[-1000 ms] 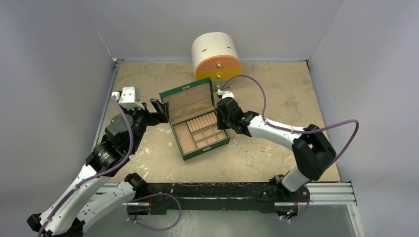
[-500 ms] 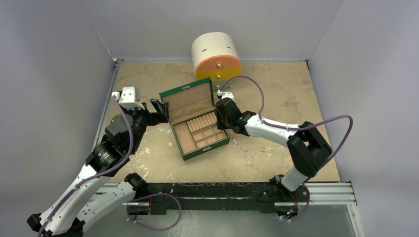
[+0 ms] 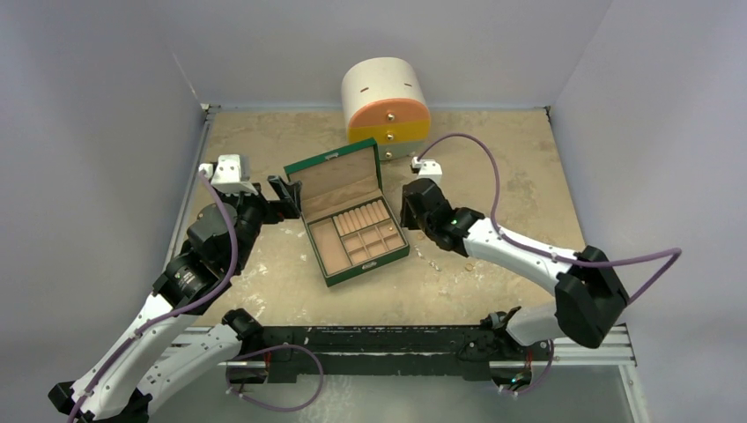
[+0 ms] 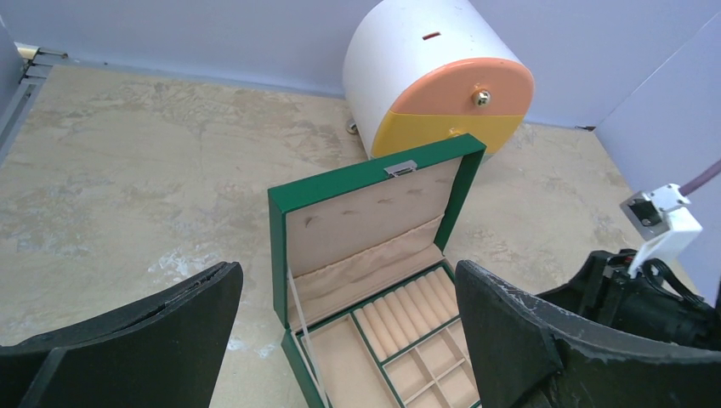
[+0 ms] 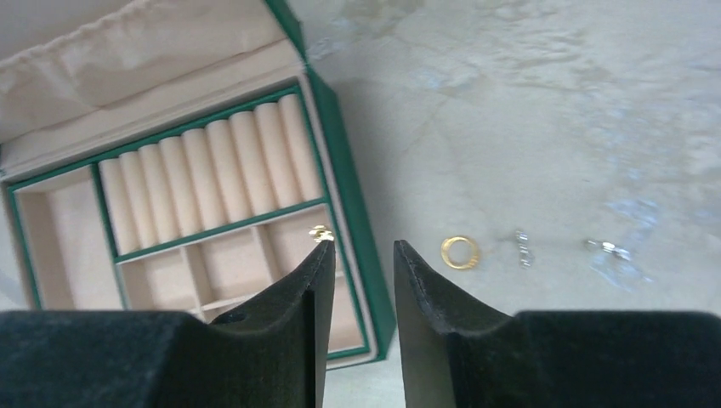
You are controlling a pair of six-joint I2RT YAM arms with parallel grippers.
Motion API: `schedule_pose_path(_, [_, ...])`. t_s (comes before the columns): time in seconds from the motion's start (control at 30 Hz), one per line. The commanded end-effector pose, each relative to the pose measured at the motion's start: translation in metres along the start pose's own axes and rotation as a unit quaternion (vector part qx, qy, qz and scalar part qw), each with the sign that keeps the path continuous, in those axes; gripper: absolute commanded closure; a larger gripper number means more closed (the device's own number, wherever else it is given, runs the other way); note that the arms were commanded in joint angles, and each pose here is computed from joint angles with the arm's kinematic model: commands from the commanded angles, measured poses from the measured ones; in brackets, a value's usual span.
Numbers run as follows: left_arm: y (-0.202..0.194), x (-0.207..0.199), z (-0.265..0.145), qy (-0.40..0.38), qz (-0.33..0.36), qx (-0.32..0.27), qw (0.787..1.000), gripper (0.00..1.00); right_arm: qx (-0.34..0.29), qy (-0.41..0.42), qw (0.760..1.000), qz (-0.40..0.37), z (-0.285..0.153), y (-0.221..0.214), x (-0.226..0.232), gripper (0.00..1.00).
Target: Organize the mixed jewelry
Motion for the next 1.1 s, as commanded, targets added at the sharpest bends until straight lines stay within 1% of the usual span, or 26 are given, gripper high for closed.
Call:
schedule_pose_path(0.0, [0.008,-0.006,0.001,-0.013,-0.019,-0.016,1.000,0.04,-0.022,-0.086,0.996,0.010,-0.014,-0.001,-0.033,0.65])
schedule_pose_path(0.13, [0.007,-0.007,0.002,-0.015,-0.020,-0.015,1.000,0.04,-0.007,-0.129,0.992,0.016,-0.020,-0.013,-0.059,0.64])
schedule_pose_path(0.37, [0.008,-0.007,0.002,-0.017,-0.020,-0.015,1.000,0.04,0.019,-0.189,0.980,0.061,-0.030,-0.037,-0.105,0.61])
schedule_pose_path(0.63, [0.007,-0.007,0.002,-0.017,-0.020,-0.014,1.000,0.04,0.039,-0.251,0.959,0.123,-0.039,-0.064,-0.153,0.62])
schedule_pose_path(0.73, [0.007,-0.007,0.002,-0.017,-0.019,-0.013,1.000,0.04,0.046,-0.249,0.957,0.145,-0.037,-0.070,-0.160,0.63])
schedule_pose_path(0.93, [0.007,-0.007,0.002,-0.016,-0.019,-0.013,1.000,0.04,0.084,-0.250,0.946,0.188,-0.025,-0.086,-0.171,0.62])
schedule_pose_path(1.07, [0.008,-0.007,0.001,-0.017,-0.020,-0.014,1.000,0.04,0.102,-0.252,0.941,0.202,-0.018,-0.091,-0.175,0.62])
Point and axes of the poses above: each gripper's point midway between its finger pads, its own z axis out along the fingers, its own x axis along the line the jaws close on, y = z × x, the point moved 5 cm from there along -z, back along the fingers, and after that the axes turned 12 degrees about -z, right-handed, at the moved point
